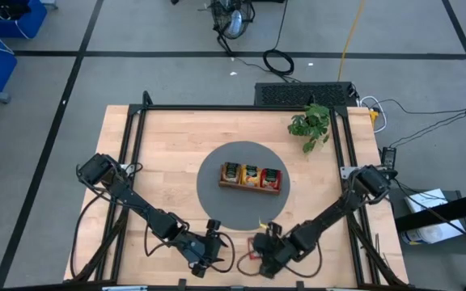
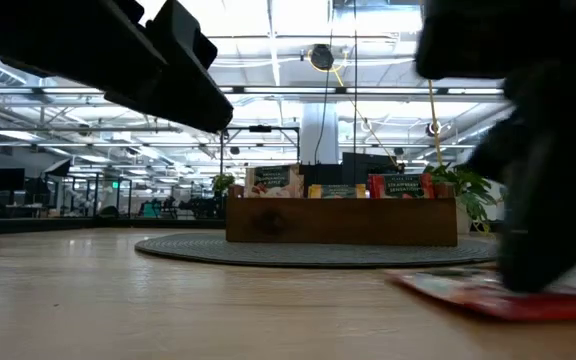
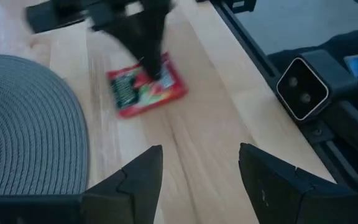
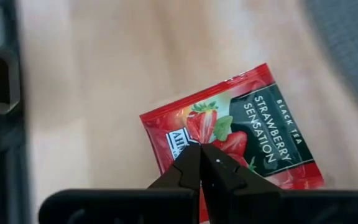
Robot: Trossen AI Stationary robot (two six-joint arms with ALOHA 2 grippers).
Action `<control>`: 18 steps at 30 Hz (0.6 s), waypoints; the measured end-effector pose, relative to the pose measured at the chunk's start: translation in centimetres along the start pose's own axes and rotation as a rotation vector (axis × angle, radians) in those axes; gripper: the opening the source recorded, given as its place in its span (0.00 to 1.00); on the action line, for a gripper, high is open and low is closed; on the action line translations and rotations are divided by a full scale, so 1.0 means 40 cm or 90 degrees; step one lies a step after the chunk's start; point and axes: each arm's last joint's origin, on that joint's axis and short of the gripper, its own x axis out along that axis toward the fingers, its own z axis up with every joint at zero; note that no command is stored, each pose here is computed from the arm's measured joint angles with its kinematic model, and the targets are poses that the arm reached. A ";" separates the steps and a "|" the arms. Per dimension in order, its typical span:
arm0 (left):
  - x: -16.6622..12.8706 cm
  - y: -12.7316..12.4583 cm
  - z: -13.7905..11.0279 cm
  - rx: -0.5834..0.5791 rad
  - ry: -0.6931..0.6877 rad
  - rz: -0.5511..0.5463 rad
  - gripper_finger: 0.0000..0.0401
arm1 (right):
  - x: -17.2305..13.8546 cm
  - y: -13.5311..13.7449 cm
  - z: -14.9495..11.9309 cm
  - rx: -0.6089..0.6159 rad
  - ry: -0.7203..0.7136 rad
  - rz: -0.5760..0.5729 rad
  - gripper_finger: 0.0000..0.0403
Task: Pick & Place Tea
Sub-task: Put the red tea bag to the right section into the wooden organizer
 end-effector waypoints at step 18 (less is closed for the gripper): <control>0.092 0.030 -0.027 -0.003 -0.078 0.013 0.53 | -0.001 -0.034 0.080 -0.032 -0.201 0.082 0.00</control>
